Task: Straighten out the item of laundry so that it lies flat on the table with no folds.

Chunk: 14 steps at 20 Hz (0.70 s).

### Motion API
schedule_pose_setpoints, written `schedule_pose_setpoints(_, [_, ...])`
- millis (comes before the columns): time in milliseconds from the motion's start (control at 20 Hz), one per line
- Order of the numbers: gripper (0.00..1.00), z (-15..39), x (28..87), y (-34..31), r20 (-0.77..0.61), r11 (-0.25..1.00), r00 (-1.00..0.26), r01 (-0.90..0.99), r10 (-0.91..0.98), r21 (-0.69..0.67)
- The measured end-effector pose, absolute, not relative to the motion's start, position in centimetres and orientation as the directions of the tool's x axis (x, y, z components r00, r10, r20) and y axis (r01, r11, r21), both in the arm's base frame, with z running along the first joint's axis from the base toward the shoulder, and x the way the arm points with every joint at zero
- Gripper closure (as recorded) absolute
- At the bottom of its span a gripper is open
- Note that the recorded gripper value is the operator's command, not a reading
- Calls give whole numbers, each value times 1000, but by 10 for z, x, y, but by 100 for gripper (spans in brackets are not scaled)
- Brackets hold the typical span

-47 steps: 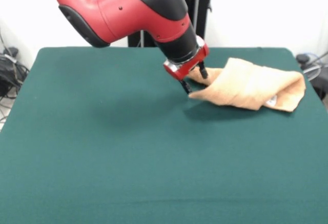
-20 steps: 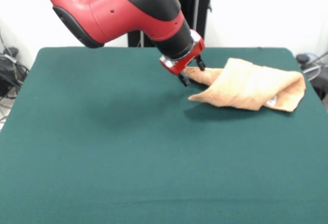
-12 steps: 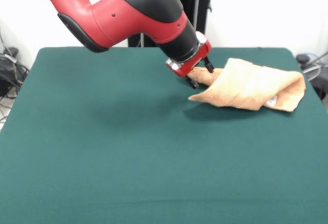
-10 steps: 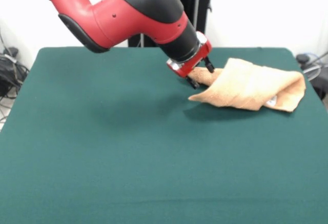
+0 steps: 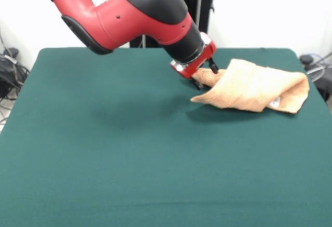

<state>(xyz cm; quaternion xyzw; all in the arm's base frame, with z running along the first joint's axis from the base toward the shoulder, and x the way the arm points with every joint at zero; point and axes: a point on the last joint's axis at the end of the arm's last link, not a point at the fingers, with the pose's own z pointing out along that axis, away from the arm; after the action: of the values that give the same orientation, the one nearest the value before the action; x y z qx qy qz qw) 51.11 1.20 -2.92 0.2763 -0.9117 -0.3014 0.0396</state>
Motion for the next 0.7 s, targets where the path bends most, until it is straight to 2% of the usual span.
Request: schedule_pose_setpoints(700, [0, -25, 514, 21, -95, 659, -827, -505, -554, 556])
